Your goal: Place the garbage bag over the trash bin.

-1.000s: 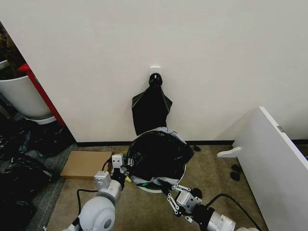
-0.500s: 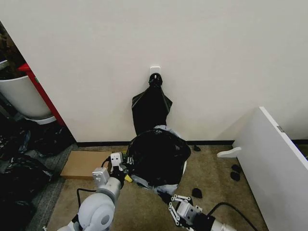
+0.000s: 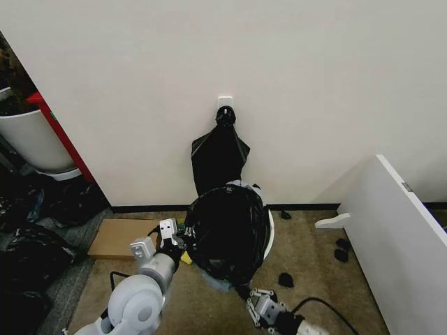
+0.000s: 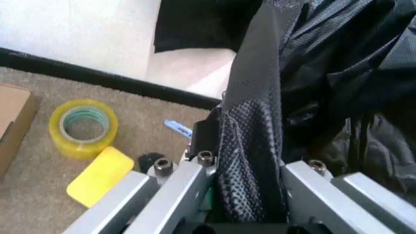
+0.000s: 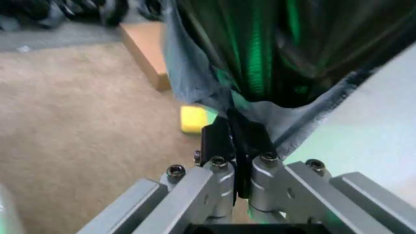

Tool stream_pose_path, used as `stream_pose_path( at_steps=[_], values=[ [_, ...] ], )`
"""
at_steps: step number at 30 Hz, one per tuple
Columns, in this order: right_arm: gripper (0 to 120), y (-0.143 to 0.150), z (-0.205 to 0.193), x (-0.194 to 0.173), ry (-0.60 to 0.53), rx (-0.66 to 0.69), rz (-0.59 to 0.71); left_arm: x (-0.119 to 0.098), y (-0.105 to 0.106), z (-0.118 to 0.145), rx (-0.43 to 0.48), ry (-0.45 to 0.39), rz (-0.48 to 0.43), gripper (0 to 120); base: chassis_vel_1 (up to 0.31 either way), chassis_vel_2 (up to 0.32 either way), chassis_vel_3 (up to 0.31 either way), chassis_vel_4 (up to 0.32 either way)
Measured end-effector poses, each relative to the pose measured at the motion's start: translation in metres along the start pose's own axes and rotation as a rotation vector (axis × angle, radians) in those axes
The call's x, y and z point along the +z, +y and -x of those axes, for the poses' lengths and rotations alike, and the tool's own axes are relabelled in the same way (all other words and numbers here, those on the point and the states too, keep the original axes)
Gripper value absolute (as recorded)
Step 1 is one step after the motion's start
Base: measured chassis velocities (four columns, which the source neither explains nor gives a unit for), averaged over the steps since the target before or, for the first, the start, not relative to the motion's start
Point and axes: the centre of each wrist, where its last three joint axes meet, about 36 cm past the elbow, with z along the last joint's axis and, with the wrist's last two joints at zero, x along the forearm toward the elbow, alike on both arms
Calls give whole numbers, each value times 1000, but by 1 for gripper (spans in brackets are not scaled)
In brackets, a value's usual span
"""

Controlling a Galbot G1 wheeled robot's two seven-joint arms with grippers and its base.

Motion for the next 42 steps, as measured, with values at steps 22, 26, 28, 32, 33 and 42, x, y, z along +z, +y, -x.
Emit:
stream_pose_path(
  at_steps=[22,26,28,32,33,42],
  values=[
    [0,-16,-15,25,57,65,-33,2,15,5,-67,-14,65,1,0,0,0,0],
    [0,-15,-18,16,15,59,-59,4,18,10,-92,-36,61,1,0,0,0,0],
    [11,-14,-22,7,-9,45,-77,3,21,15,-116,-51,55,1,0,0,0,0],
    [25,-14,-25,0,-31,32,-88,0,21,18,-126,-58,38,1,0,0,0,0],
    [27,-15,-26,0,-37,27,-94,-1,21,18,-127,-60,33,1,0,0,0,0],
    [63,-24,-48,-24,-135,14,-25,-2,26,20,-135,-74,18,1,0,0,0,0]
  ],
)
